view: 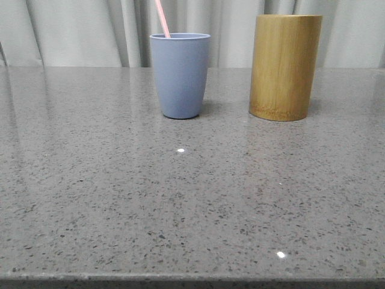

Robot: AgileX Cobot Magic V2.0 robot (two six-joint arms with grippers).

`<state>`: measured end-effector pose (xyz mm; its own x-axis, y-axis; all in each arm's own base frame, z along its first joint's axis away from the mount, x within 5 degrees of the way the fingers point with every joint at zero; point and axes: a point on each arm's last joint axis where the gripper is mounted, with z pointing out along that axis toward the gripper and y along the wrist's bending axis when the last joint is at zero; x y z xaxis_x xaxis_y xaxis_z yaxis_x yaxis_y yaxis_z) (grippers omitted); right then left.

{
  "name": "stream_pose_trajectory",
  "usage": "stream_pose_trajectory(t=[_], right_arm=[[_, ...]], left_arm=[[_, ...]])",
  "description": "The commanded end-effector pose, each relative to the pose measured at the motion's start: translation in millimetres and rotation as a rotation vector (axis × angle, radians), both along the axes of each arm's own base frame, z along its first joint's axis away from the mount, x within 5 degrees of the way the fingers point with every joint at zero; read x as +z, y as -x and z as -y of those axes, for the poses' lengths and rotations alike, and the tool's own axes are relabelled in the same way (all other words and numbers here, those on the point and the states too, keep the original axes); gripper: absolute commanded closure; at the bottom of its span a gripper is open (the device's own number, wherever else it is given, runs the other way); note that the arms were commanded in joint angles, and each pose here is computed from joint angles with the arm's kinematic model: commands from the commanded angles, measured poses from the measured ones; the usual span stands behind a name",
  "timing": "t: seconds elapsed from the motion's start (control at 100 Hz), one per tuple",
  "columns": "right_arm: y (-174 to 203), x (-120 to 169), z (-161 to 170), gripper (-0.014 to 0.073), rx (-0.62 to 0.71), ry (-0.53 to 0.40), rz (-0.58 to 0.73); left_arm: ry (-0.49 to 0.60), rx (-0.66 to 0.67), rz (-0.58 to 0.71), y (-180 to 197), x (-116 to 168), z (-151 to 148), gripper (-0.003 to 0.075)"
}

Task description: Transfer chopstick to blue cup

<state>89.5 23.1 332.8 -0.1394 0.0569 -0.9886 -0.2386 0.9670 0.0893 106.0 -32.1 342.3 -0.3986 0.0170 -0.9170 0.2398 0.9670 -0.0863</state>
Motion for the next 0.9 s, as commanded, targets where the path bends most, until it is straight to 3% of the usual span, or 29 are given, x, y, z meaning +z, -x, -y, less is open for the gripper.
stream_pose_trajectory(t=[0.0, 0.36, 0.89], right_arm=[[12.6, 9.7, 3.7, 0.0697, -0.008, -0.027, 0.116], [45.3, -14.6, 11.5, 0.0699, -0.007, -0.049, 0.204], [51.7, -31.4, 12.6, 0.0699, -0.003, -0.030, 0.134]], left_arm=[[0.052, -0.004, 0.130, 2.3, 10.9, -0.3, 0.0739], [0.089, -0.017, 0.243, 26.6, -20.1, -7.7, 0.0739], [0.134, -0.020, 0.255, 39.4, -35.0, -10.8, 0.0739]])
